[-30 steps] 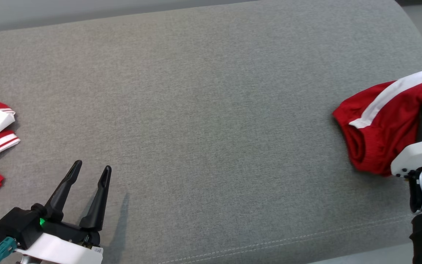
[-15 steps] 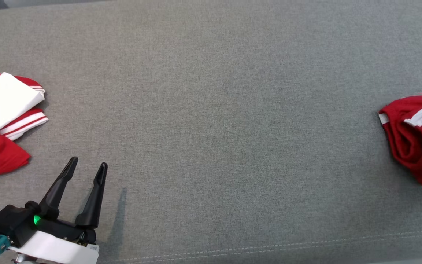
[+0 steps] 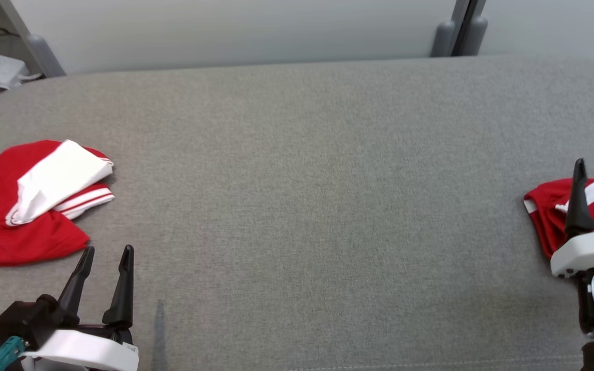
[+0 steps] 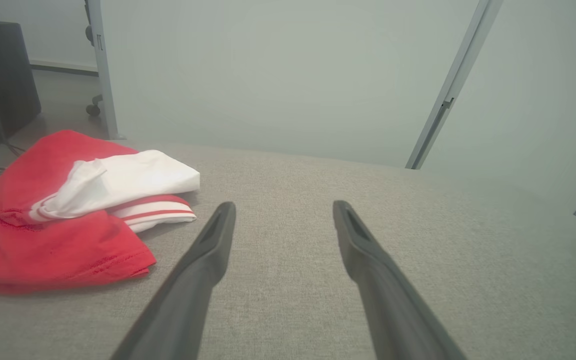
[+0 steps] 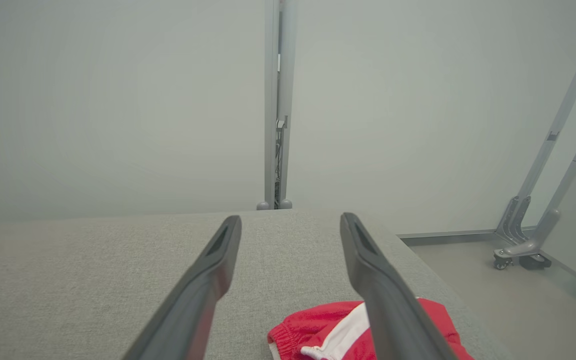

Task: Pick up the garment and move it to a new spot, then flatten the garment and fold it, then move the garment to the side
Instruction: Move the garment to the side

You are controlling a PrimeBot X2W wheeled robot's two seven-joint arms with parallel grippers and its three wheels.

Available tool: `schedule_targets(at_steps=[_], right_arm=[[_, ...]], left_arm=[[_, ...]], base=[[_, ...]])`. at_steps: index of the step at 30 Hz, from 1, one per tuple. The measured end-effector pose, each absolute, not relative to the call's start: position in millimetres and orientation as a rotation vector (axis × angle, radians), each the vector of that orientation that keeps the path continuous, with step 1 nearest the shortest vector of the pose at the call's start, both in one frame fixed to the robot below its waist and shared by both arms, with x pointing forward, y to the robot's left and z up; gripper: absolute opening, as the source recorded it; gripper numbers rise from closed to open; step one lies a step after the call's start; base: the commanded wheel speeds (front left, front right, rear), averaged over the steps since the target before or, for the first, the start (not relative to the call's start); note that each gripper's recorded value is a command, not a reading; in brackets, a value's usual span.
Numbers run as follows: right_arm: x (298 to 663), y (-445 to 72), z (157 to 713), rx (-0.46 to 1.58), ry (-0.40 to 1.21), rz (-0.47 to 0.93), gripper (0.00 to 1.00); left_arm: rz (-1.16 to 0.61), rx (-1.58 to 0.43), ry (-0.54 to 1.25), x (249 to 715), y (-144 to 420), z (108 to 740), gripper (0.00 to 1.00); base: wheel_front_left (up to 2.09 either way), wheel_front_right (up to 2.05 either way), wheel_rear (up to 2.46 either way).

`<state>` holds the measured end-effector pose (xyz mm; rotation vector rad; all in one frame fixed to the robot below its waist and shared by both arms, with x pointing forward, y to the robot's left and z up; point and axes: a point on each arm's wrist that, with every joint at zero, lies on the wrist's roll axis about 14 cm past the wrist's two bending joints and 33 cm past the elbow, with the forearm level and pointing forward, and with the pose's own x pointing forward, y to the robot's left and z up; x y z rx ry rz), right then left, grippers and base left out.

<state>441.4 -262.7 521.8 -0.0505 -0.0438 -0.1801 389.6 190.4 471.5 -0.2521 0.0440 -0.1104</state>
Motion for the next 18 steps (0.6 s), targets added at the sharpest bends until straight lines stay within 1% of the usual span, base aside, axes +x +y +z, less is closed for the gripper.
schedule_targets(at_steps=[7, 10, 15, 18], right_arm=[[425.5, -226.3, 535.0, 0.034, -0.103, -0.08, 1.0], [419.8, -211.7, 534.1, 0.069, -0.104, -0.041, 1.0], [414.7, -186.3, 528.8, 0.073, -0.09, 0.031, 1.0], [409.5, -179.0, 523.0, 0.077, -0.077, 0.051, 1.0]], left_arm=[[-0.04, -0.236, 0.038, 370.3, 202.1, 471.7, 1.0], [-0.024, -0.218, 0.036, 362.4, 205.5, 471.9, 1.0], [0.009, -0.206, 0.02, 353.5, 214.1, 476.0, 1.0], [0.028, -0.194, 0.009, 349.6, 218.6, 478.5, 1.0]], base=[[0.0, 0.0, 0.0], [0.0, 0.0, 0.0], [0.0, 0.0, 0.0], [0.0, 0.0, 0.0]])
